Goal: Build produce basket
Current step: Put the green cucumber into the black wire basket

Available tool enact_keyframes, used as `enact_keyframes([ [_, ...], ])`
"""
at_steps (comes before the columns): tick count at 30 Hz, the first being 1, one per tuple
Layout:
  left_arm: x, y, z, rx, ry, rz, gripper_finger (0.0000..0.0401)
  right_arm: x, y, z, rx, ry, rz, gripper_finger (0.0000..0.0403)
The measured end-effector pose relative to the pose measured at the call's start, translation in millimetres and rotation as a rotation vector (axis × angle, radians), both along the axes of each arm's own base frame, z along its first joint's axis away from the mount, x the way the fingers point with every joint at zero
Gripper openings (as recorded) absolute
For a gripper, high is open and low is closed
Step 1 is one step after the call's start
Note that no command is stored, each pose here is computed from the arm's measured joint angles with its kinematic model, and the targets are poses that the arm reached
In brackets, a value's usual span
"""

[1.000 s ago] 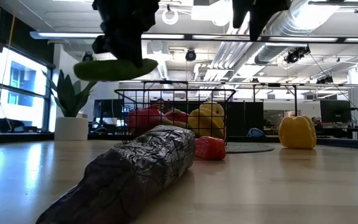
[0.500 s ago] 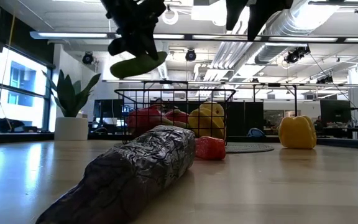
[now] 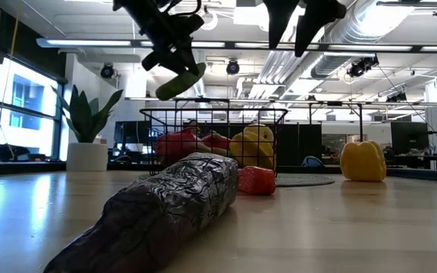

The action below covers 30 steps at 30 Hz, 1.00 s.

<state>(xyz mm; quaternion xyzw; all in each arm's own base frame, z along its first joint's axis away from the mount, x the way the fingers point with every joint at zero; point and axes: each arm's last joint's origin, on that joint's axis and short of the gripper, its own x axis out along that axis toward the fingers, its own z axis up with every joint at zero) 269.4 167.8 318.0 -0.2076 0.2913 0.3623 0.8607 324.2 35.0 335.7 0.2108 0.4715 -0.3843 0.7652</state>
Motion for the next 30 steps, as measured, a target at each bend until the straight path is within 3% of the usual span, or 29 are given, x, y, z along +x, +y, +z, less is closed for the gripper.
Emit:
enact_keyframes([
  [9,-3.8,22.8,3.6,0.139,0.006,-0.023,0.0101,1.7,-21.7,-0.4,0.015,0.027,-0.009,0.0303],
  [30,22.8,56.8,-60.7,0.07,0.159,-0.122,0.0101,1.7,-49.6,-1.0,0.061,0.066,0.01,0.0303],
])
